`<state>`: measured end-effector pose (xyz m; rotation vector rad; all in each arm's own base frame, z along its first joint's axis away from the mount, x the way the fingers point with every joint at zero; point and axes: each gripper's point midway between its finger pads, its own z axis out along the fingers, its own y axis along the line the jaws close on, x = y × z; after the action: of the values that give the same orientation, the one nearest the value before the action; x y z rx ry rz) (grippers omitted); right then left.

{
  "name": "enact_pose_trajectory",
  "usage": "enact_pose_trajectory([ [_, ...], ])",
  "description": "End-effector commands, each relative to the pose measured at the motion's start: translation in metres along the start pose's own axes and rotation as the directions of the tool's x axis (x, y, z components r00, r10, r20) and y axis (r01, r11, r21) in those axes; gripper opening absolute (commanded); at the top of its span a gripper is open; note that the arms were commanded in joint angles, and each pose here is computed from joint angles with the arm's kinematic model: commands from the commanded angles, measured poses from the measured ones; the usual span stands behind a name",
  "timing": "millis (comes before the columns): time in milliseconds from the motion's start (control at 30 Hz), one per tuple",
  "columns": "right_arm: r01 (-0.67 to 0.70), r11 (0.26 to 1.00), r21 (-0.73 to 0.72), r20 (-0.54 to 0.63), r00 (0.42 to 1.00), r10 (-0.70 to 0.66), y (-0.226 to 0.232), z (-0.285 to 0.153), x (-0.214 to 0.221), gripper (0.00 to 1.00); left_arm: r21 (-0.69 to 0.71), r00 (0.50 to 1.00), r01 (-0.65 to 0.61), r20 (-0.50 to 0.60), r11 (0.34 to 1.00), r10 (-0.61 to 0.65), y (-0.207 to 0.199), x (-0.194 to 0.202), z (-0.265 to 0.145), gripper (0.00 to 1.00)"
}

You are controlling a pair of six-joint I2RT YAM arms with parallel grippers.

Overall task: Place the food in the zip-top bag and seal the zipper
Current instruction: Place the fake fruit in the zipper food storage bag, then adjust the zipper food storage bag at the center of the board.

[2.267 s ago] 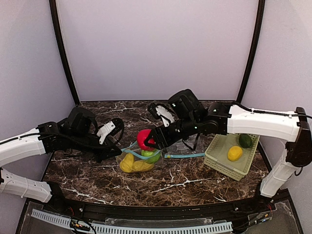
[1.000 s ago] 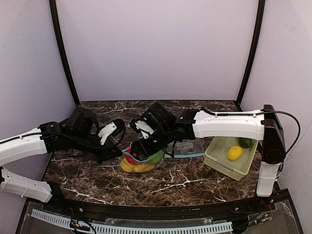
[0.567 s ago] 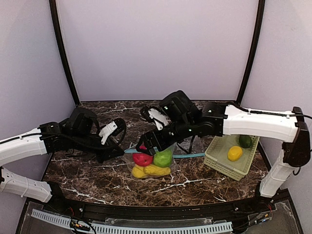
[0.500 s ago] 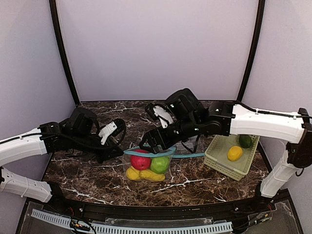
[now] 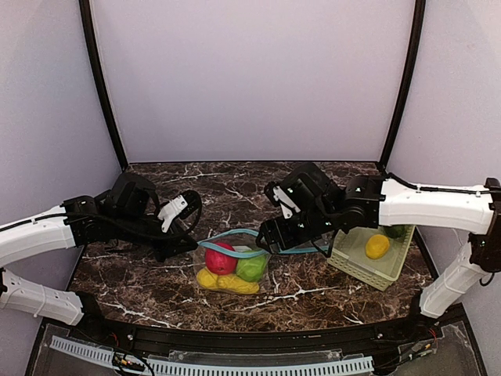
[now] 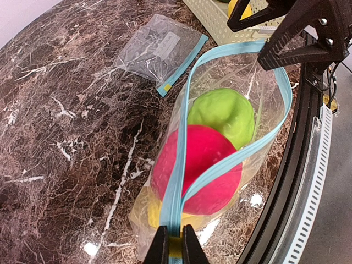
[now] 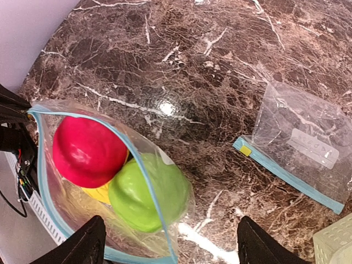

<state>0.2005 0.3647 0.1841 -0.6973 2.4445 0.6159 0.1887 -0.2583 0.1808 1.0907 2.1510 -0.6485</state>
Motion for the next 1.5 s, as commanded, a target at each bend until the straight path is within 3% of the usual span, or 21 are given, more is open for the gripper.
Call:
enact_pose_trajectory([
  [0, -0.046, 0.998, 0.043, 0.008, 0.999, 0.046, -0.014, 0.001, 0.000, 0.77, 0.013, 1.000, 0.005, -0.026, 1.000, -0.005, -0.002, 0.009, 0.000, 0.01],
  [200, -0.021, 0.999, 0.050, -0.037, 0.999, 0.023, -0.013, 0.020, 0.004, 0.65, 0.017, 1.000, 0.006, -0.025, 1.000, -0.005, -0.003, 0.008, 0.000, 0.01],
  [267, -0.007, 0.999, 0.046, -0.049, 0.999, 0.009, -0.010, 0.026, 0.003, 0.49, 0.016, 1.000, 0.005, -0.025, 1.000, -0.004, -0.003, 0.008, 0.000, 0.01],
  [367, 0.008, 0.999, 0.042, -0.050, 0.999, -0.006, -0.005, 0.025, -0.005, 0.15, 0.007, 1.000, -0.001, -0.015, 1.000, 0.001, -0.002, 0.006, -0.003, 0.01],
  [467, 0.027, 0.999, 0.023, -0.015, 1.000, -0.027, 0.005, 0.009, -0.019, 0.00, -0.017, 1.000, -0.009, 0.020, 1.000, 0.010, 0.001, 0.001, -0.010, 0.01],
  [633, 0.040, 0.998, -0.039, 0.014, 0.999, -0.040, 0.019, -0.013, -0.022, 0.00, 0.008, 0.994, -0.026, 0.104, 1.000, 0.025, -0.007, -0.010, -0.023, 0.01],
  [1000, -0.047, 0.998, -0.047, -0.062, 0.997, 0.044, 0.008, -0.001, 0.015, 0.00, 0.083, 0.999, -0.007, 0.047, 0.996, 0.003, -0.016, -0.004, -0.010, 0.01],
  [1067, -0.057, 0.997, -0.043, -0.064, 0.996, 0.055, 0.004, 0.001, 0.019, 0.00, 0.079, 0.998, -0.001, 0.060, 0.997, -0.004, -0.016, -0.007, -0.012, 0.08],
  [1133, -0.060, 0.997, -0.042, -0.066, 0.996, 0.057, 0.003, 0.002, 0.020, 0.00, 0.070, 0.995, 0.037, 0.089, 0.997, -0.044, -0.015, -0.012, -0.016, 0.28],
  [1167, -0.060, 0.997, -0.044, -0.065, 0.996, 0.057, 0.002, 0.002, 0.021, 0.00, 0.067, 0.993, 0.051, 0.103, 0.996, -0.058, -0.014, -0.014, -0.019, 0.45],
  [1300, -0.069, 0.996, -0.056, -0.052, 0.996, 0.067, 0.001, -0.001, 0.021, 0.00, 0.055, 0.961, 0.128, 0.240, 0.990, -0.138, -0.010, -0.018, -0.030, 0.78],
  [1367, -0.074, 0.995, -0.068, -0.048, 0.996, 0.071, 0.001, -0.003, 0.020, 0.00, 0.066, 0.931, 0.160, 0.322, 0.985, -0.173, -0.009, -0.017, -0.036, 0.87],
  [1467, -0.077, 0.993, -0.090, -0.052, 0.996, 0.072, 0.002, -0.005, 0.021, 0.00, 0.087, 0.898, 0.176, 0.393, 0.981, -0.196, -0.009, -0.007, -0.040, 0.92],
])
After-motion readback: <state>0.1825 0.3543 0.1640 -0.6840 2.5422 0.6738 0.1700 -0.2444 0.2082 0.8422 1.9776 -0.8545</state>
